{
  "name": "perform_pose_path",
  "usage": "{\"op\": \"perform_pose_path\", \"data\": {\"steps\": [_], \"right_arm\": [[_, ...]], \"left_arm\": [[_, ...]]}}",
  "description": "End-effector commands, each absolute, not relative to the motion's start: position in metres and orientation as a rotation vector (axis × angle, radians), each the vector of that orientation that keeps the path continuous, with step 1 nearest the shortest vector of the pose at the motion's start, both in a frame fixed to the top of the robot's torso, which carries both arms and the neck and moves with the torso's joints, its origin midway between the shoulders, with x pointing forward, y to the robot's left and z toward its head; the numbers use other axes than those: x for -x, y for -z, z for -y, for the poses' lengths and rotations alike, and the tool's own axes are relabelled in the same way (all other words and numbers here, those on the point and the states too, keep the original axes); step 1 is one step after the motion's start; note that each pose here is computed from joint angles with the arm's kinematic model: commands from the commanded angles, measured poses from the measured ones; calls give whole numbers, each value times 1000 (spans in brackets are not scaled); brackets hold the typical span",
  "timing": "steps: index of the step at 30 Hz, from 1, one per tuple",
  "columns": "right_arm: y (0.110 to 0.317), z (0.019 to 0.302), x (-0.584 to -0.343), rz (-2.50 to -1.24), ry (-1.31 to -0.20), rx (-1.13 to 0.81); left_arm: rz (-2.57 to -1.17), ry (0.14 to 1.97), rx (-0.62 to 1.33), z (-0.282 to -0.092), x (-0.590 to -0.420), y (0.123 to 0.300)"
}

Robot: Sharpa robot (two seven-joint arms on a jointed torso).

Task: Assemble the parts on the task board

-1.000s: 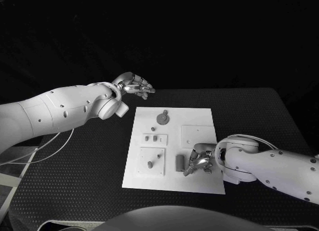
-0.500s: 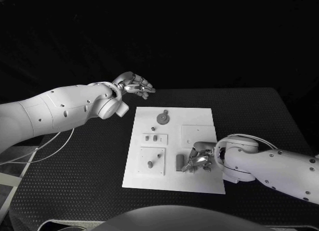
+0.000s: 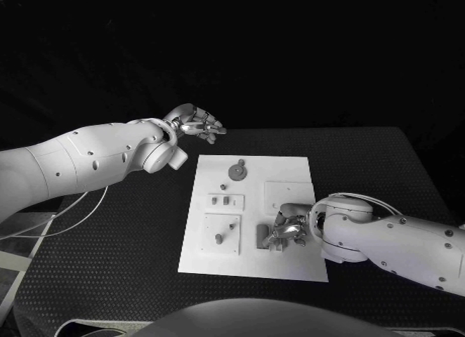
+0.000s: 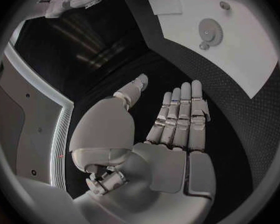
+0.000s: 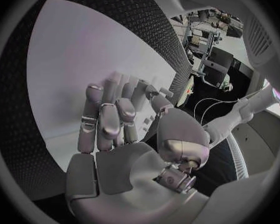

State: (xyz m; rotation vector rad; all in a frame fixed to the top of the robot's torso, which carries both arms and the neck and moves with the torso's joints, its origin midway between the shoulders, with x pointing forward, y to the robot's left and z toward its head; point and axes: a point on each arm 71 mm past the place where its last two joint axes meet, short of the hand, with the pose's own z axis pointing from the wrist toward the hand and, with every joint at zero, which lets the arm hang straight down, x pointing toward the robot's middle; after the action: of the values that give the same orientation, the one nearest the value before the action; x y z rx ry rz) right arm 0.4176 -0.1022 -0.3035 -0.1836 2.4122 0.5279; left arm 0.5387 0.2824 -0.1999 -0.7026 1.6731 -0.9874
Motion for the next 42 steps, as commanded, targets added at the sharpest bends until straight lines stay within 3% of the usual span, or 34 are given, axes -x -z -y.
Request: {"op": "perform_pose_path", "data": {"steps": [1, 12, 18, 25, 36, 42], "right_arm": [[304, 104, -419, -2401, -516, 187], [298, 113, -416, -2355, -598, 105], [284, 128, -421, -2339, -657, 11], [274, 145, -430, -2364, -575, 17], [291, 152, -436, -2456, -439, 63], [302, 147, -435, -2445, -418, 76]], "left_arm": [[-1677, 1004, 697, -281, -538, 199], [-1677, 1004, 697, -281, -539, 199], [-1675, 1002, 698, -282, -538, 199], [-1677, 1002, 698, -282, -538, 199], [-1682, 1011, 691, -280, -538, 199], [-1682, 1009, 692, -280, -538, 199]]}}
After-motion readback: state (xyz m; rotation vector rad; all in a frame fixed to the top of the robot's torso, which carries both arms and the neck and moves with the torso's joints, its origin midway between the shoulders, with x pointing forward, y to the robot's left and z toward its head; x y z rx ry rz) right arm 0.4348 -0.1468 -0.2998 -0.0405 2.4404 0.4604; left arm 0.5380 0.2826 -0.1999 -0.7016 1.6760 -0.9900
